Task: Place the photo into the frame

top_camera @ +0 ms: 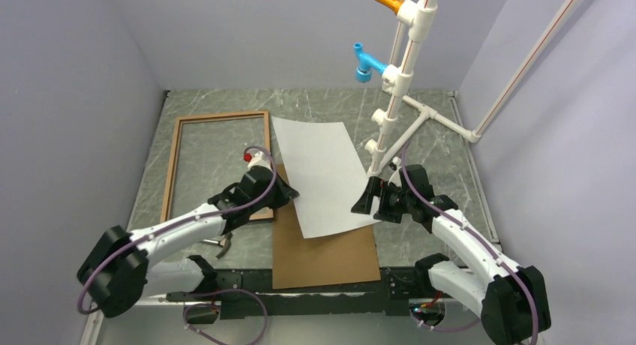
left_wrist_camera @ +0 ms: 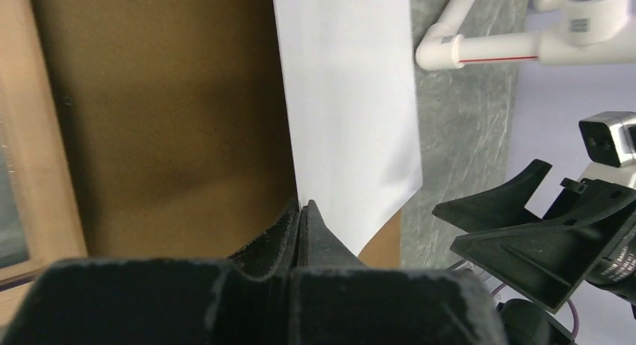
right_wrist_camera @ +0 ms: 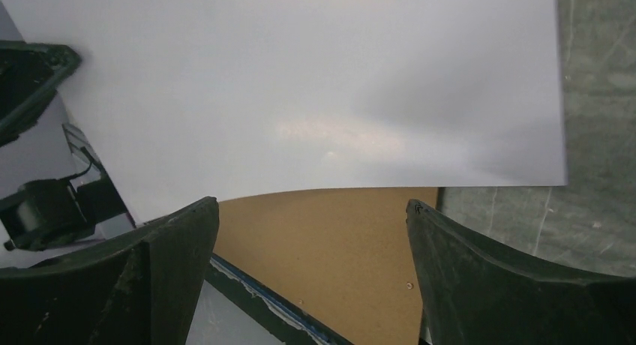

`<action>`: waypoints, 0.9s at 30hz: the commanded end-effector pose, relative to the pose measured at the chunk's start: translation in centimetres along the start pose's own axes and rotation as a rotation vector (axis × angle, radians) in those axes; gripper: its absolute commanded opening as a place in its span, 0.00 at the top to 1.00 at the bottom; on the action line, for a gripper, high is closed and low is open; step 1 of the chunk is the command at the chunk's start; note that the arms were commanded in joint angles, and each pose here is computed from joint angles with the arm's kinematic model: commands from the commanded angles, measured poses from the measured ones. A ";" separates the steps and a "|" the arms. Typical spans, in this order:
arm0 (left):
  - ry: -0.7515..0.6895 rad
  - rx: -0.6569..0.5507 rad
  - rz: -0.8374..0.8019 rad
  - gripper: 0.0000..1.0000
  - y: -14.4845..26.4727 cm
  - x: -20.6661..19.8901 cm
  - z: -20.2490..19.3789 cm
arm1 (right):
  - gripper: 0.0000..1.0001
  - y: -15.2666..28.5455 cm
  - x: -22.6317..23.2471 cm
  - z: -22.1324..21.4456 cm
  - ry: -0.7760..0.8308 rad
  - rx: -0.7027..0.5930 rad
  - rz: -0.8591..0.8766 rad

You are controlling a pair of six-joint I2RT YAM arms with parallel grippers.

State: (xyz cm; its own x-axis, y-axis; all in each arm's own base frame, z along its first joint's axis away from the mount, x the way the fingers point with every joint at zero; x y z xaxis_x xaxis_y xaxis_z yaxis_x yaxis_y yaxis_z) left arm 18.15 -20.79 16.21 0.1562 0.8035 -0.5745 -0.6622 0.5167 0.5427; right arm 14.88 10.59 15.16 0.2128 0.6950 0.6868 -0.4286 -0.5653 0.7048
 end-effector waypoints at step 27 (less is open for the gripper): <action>-0.206 0.158 0.572 1.00 13.4 8.8 4.1 | 0.00 -3.3 7.0 -2.5 0.211 0.122 0.195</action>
State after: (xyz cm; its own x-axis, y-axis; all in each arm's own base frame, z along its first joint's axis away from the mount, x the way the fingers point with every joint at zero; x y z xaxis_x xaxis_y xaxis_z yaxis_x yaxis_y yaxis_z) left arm 13.67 -6.46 20.03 -0.0076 0.9907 -0.1359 -0.5783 0.1066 0.8088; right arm 14.27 16.92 15.43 0.0001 0.6775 0.7355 -0.2555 -0.7111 0.6551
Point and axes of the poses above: each gripper's point midway between its finger pads, its own y axis back along the fingers, its own x axis along the line the jaws close on, z = x × y, the point moved 10 cm from there along y, back along the fingers, and after that the axes turned 14 degrees about -y, right-handed, at the moved point
